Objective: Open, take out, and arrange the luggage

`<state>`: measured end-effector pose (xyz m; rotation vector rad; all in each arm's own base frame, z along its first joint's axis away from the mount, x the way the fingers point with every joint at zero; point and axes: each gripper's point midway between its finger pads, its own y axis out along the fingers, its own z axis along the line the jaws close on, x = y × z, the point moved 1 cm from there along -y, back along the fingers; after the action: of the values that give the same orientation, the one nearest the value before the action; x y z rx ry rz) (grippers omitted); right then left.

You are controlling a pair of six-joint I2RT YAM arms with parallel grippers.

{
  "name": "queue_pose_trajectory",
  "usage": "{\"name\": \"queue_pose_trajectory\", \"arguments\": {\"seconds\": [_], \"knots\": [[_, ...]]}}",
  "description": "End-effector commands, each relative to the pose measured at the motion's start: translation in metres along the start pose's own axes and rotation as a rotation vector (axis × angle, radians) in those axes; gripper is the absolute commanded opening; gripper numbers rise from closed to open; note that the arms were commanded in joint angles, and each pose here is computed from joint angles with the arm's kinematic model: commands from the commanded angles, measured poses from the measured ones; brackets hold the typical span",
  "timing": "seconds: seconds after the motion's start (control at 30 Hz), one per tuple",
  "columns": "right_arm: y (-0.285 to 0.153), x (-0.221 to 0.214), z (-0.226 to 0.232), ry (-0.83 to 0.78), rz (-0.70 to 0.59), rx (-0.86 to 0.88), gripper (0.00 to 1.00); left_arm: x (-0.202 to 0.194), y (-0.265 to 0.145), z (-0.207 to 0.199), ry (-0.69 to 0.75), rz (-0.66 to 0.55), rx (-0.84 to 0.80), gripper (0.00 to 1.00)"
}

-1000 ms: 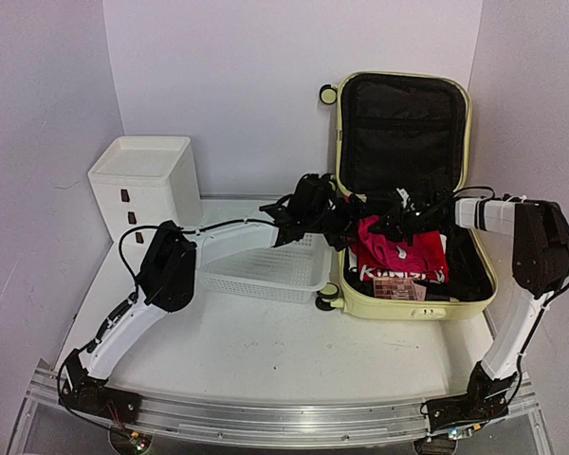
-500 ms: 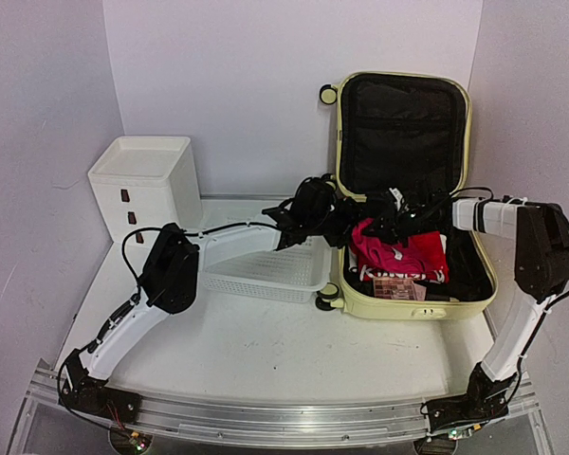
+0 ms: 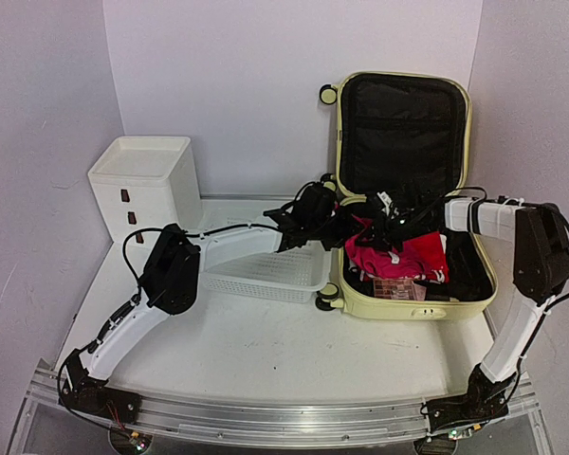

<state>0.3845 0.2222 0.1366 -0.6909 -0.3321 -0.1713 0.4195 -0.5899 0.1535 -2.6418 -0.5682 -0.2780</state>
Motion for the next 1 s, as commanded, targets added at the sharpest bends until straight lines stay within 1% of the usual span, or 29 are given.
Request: {"name": "queue_pose_trajectory", "arguments": {"seconds": [0.0,0.07,0.13,0.17,0.27,0.33,0.4,0.5,0.63,0.7,0.8,0.97], "knots": [[-0.017,0.004,0.036,-0.088,-0.007,-0.001,0.15,0.014,-0.011,-0.003,0.073,-0.036,0.036,0.2],[-0.023,0.002,0.035,-0.082,0.001,-0.036,0.34,0.015,-0.016,-0.011,0.115,-0.035,0.033,0.13],[-0.036,0.001,0.038,-0.089,-0.004,-0.079,0.48,0.017,-0.025,-0.022,0.158,-0.033,0.025,0.06],[-0.044,0.0,0.04,-0.098,-0.01,-0.104,0.55,0.019,-0.031,-0.026,0.174,-0.034,0.024,0.04],[-0.074,-0.001,0.049,-0.142,-0.059,-0.173,0.71,0.017,-0.048,-0.04,0.231,-0.011,0.024,0.01],[-0.091,-0.002,0.05,-0.158,-0.087,-0.212,0.77,0.017,-0.061,-0.046,0.269,0.007,0.043,0.0],[-0.103,-0.005,0.047,-0.157,-0.093,-0.245,0.78,0.017,-0.073,-0.055,0.289,0.03,0.032,0.0],[-0.112,-0.012,0.045,-0.153,-0.092,-0.277,0.79,0.017,-0.089,-0.06,0.278,0.085,0.014,0.0],[-0.118,-0.019,0.041,-0.153,-0.096,-0.306,0.79,0.02,-0.11,-0.056,0.246,0.182,0.012,0.0],[-0.119,-0.022,0.038,-0.151,-0.09,-0.323,0.79,0.025,-0.122,-0.049,0.249,0.212,0.022,0.0],[-0.12,-0.025,0.036,-0.143,-0.085,-0.33,0.79,0.041,-0.139,-0.038,0.274,0.231,0.03,0.0],[-0.125,-0.025,0.039,-0.143,-0.088,-0.336,0.79,0.072,-0.156,0.001,0.309,0.268,0.079,0.0]]}}
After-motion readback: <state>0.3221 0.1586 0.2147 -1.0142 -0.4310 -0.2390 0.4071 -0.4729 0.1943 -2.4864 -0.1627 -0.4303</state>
